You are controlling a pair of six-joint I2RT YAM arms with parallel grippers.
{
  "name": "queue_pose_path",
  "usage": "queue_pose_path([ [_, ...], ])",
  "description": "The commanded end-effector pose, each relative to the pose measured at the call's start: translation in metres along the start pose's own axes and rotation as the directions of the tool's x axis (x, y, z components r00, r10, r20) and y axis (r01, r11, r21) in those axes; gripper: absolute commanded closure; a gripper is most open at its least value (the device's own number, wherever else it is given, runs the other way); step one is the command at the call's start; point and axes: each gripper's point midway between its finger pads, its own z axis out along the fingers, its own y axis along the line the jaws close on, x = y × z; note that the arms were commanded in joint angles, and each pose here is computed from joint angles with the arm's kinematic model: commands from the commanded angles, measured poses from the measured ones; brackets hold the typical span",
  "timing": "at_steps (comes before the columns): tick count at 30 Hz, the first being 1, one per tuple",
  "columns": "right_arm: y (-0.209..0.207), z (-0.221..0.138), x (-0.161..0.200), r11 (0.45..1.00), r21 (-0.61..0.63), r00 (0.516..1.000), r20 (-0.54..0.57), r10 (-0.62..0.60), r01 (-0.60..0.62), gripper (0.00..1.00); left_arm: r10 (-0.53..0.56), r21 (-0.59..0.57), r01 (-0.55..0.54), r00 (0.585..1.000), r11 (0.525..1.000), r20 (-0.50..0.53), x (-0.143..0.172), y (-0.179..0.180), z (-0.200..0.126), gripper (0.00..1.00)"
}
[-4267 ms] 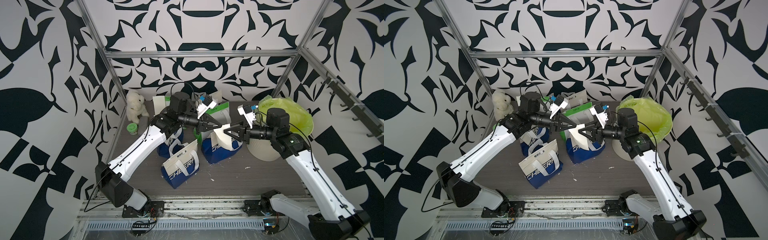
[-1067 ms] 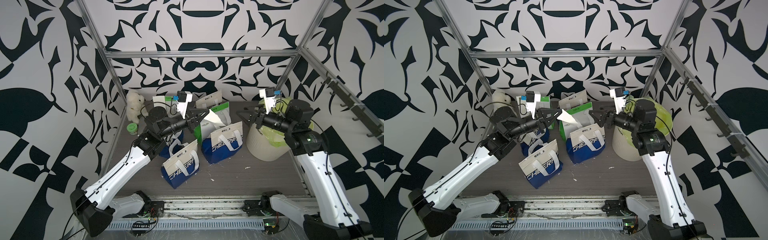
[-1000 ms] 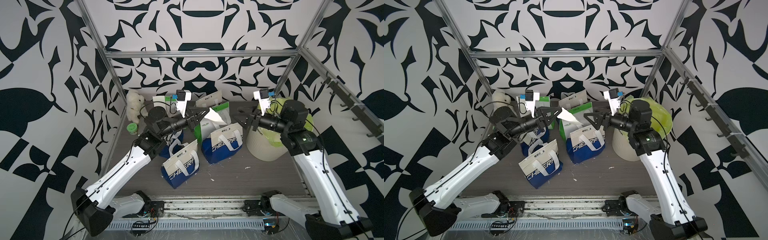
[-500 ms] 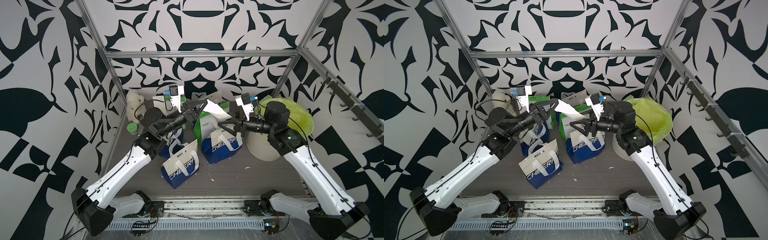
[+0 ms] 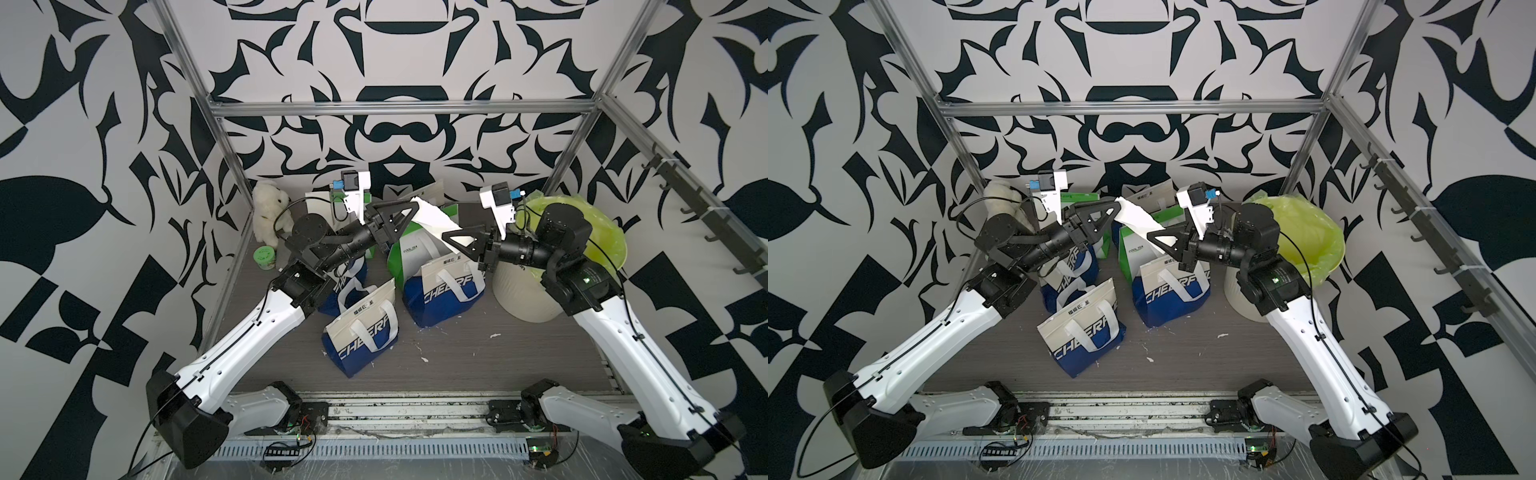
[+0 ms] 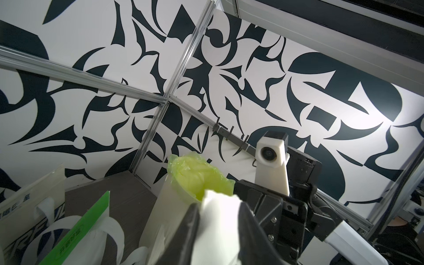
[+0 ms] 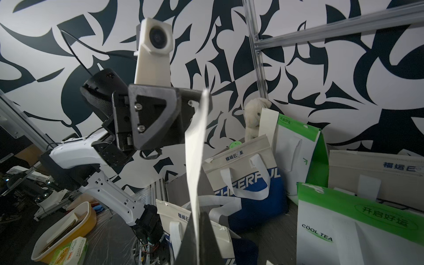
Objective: Shred takeout receipts and throw away
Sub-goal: Shred the takeout receipt.
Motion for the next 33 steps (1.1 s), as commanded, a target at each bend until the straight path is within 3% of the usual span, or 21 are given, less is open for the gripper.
queue_pose_path([
  [1,0.014,-0.004,-0.009,0.999,-0.023,0.999,-0.007,-0.034,0.034,1.00,0.083,0.030,-0.081,0.994,0.996,-0.067,0.013,-0.003,0.001,0.00],
  [4,0.015,-0.008,0.004,0.998,-0.021,0.995,-0.070,-0.067,0.066,1.00,0.262,0.058,-0.255,0.946,0.965,-0.191,0.027,-0.010,-0.008,0.01],
  [7,0.019,-0.012,0.017,0.996,-0.029,0.988,-0.128,-0.084,0.081,1.00,0.436,0.145,-0.412,0.831,0.900,-0.345,0.048,-0.015,-0.022,0.01],
  [9,0.020,-0.014,0.027,0.997,-0.038,0.984,-0.163,-0.075,0.070,1.00,0.507,0.229,-0.453,0.745,0.862,-0.435,0.063,-0.017,-0.030,0.01],
  [12,0.024,-0.017,0.041,0.997,-0.057,0.976,-0.210,-0.056,0.045,1.00,0.550,0.313,-0.453,0.679,0.835,-0.487,0.072,-0.022,-0.036,0.01],
  [19,0.037,-0.023,0.061,0.995,-0.099,0.958,-0.281,-0.060,0.033,1.00,0.509,0.483,-0.272,0.720,0.832,-0.471,0.070,-0.039,-0.018,0.06],
  [25,0.044,-0.026,0.060,0.992,-0.110,0.954,-0.288,-0.088,0.058,1.00,0.401,0.520,-0.083,0.744,0.850,-0.535,0.079,-0.039,-0.005,0.21],
  [33,0.034,-0.027,0.066,0.995,-0.062,0.942,-0.321,-0.099,0.083,1.00,0.367,0.530,-0.027,0.751,0.848,-0.549,0.087,-0.039,-0.006,0.30],
])
